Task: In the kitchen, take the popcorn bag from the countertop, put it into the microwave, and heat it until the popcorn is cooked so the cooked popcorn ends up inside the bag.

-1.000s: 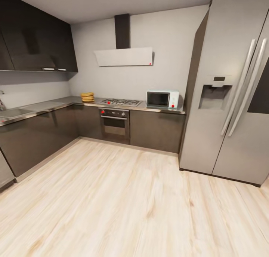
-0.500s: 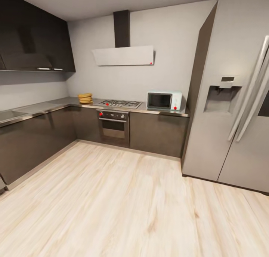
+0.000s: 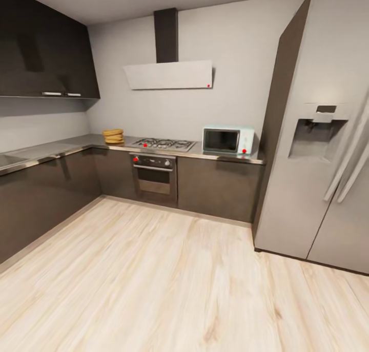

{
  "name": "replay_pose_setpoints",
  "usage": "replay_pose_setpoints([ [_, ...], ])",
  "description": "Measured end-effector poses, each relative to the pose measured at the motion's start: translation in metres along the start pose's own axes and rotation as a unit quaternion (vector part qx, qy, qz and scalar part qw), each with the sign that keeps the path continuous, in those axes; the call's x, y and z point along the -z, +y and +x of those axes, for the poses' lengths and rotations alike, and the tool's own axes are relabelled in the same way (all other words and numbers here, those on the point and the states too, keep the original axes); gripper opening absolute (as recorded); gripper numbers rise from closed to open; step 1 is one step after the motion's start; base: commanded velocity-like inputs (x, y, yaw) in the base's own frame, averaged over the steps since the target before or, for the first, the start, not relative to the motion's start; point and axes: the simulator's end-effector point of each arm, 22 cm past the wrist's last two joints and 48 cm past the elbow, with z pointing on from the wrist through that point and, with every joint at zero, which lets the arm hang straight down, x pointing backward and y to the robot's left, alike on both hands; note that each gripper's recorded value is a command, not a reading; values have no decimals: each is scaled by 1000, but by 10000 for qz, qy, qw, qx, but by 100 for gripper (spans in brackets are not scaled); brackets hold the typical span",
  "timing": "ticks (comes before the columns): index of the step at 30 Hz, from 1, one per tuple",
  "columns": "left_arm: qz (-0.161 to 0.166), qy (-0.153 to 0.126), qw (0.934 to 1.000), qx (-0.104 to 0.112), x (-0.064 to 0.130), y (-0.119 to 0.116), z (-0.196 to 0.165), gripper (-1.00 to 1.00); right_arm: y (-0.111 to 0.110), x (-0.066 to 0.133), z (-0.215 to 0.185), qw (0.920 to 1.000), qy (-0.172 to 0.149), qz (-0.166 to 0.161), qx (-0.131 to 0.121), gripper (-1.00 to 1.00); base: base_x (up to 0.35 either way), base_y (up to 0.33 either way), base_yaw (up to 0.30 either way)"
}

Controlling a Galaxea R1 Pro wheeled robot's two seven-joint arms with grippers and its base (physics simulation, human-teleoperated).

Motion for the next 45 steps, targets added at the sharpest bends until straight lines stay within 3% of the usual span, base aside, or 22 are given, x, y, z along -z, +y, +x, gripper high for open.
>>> replay_pose_setpoints([
  [45, 13, 7, 10000, -51, 0, -2, 1, 100, 0, 0, 0, 10000, 5, 0, -2, 100, 324, 0, 0],
])
